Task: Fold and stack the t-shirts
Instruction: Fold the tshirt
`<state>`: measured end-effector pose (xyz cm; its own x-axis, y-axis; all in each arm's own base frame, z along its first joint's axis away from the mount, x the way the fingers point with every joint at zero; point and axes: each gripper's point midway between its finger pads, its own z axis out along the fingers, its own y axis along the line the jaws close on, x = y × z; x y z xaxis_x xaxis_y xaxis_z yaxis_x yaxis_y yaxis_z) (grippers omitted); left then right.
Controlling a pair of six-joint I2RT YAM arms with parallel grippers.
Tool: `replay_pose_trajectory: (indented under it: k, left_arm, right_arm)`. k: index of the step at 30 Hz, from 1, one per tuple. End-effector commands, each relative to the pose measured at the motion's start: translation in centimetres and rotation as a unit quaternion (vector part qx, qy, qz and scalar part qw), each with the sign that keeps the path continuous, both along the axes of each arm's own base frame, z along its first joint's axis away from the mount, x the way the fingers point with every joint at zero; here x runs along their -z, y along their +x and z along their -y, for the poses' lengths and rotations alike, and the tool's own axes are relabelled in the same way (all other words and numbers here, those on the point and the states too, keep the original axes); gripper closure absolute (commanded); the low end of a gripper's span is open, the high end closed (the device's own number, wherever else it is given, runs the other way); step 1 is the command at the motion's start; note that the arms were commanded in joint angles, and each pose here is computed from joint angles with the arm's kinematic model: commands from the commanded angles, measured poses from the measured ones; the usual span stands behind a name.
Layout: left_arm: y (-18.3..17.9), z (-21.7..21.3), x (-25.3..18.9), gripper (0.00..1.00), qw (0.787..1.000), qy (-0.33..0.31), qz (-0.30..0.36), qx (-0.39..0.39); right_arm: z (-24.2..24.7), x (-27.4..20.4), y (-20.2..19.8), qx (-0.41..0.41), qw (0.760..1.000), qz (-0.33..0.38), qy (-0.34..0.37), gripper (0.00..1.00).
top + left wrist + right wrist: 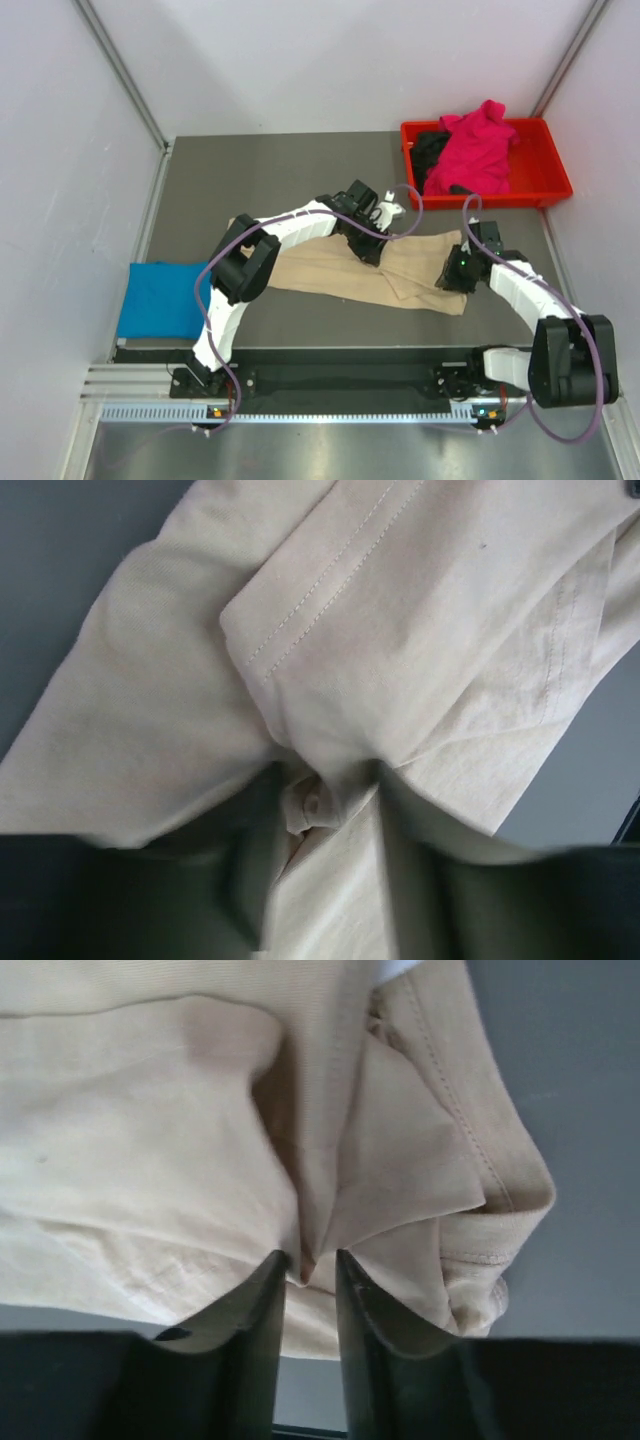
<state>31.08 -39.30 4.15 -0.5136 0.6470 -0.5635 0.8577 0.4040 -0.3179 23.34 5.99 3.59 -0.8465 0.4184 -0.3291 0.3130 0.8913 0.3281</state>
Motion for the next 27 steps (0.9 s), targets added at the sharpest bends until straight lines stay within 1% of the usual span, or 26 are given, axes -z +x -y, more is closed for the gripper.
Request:
replay_pose_trajectory:
  k: [1,2,5,6,7,8,9,10,11,12,13,14,15,16,17,18,19,21,25,27]
  left_arm:
    - [0.4,0.2,-2.0,0.44,1.0,-0.012,0.008,0.003]
    - [0.7,0.2,-2.8,0.42,1.0,-0.017,0.015,0.003]
    - [1.8,-0.4,-5.9,0.33,0.999,-0.035,0.041,-0.004]
    - [1.9,-0.9,-7.5,0.26,0.998,-0.044,0.049,-0.007]
    - [2.5,-1.8,-8.3,0.25,0.997,-0.05,0.051,-0.011]
    - [2.4,-2.9,-8.7,0.25,0.998,-0.044,0.04,-0.014]
    - [2.5,-3.8,-9.9,0.25,0.998,-0.05,0.046,-0.017]
    - [3.8,-5.9,-10.2,0.25,0.997,-0.048,0.051,-0.033]
    - [4.0,-7.7,-9.4,0.25,0.997,-0.038,0.045,-0.047]
    - [4.9,-9.2,-10.2,0.25,0.995,-0.04,0.06,-0.062]
    - [6.7,-12.4,-10.0,0.25,0.992,-0.03,0.065,-0.1]
    - [7.4,-14.8,-9.3,0.25,0.989,-0.004,0.076,-0.127]
    - [8.6,-16.6,-8.9,0.25,0.985,0.012,0.092,-0.148]
    - [9.9,-19.5,-8.3,0.25,0.978,0.033,0.109,-0.172]
    - [10.0,-21.3,-7.1,0.25,0.974,0.058,0.114,-0.184]
    - [10.8,-23.4,-6.3,0.25,0.966,0.09,0.129,-0.206]
    - [11.9,-25.5,-5.9,0.25,0.958,0.107,0.146,-0.222]
    - [12.5,-28.0,-4.5,0.24,0.949,0.136,0.148,-0.244]
    - [14.6,-32.9,-2.5,0.23,0.929,0.164,0.153,-0.295]
    - [15.5,-33.9,-1.3,0.23,0.924,0.172,0.151,-0.306]
  right_arm:
    - [1.4,0.4,0.7,0.016,0.999,-0.001,-0.03,0.69]
    - [1.3,-0.1,1.0,0.016,0.999,0.009,-0.029,0.65]
    - [1.8,-2.1,1.7,0.028,0.998,0.039,-0.039,0.58]
    - [2.0,-2.8,1.9,0.032,0.997,0.047,-0.044,0.55]
    - [2.4,-3.0,1.4,0.035,0.997,0.04,-0.055,0.54]
    - [2.6,-3.7,1.4,0.037,0.996,0.049,-0.059,0.53]
    - [2.7,-3.8,1.0,0.038,0.996,0.048,-0.062,0.51]
    - [2.8,-3.7,0.3,0.038,0.997,0.039,-0.063,0.5]
    - [3.2,-4.0,0.0,0.047,0.995,0.045,-0.072,0.49]
    - [3.6,-3.5,-0.5,0.06,0.994,0.038,-0.078,0.45]
    - [3.7,-3.3,-0.9,0.069,0.994,0.035,-0.077,0.41]
    - [3.6,-3.5,-1.0,0.072,0.994,0.042,-0.074,0.39]
    - [3.8,-3.2,-1.2,0.082,0.993,0.038,-0.073,0.39]
    - [4.0,-3.0,-1.2,0.096,0.992,0.038,-0.071,0.39]
    - [4.1,-3.0,-1.2,0.103,0.991,0.042,-0.07,0.38]
    - [4.2,-2.5,-1.4,0.108,0.991,0.038,-0.072,0.36]
    - [4.4,-2.3,-1.3,0.119,0.989,0.041,-0.072,0.36]
    - [4.6,-1.4,-1.5,0.129,0.989,0.033,-0.071,0.37]
    - [4.6,-0.1,-1.0,0.155,0.985,0.041,-0.057,0.38]
    - [4.5,0.7,-1.3,0.158,0.985,0.031,-0.054,0.41]
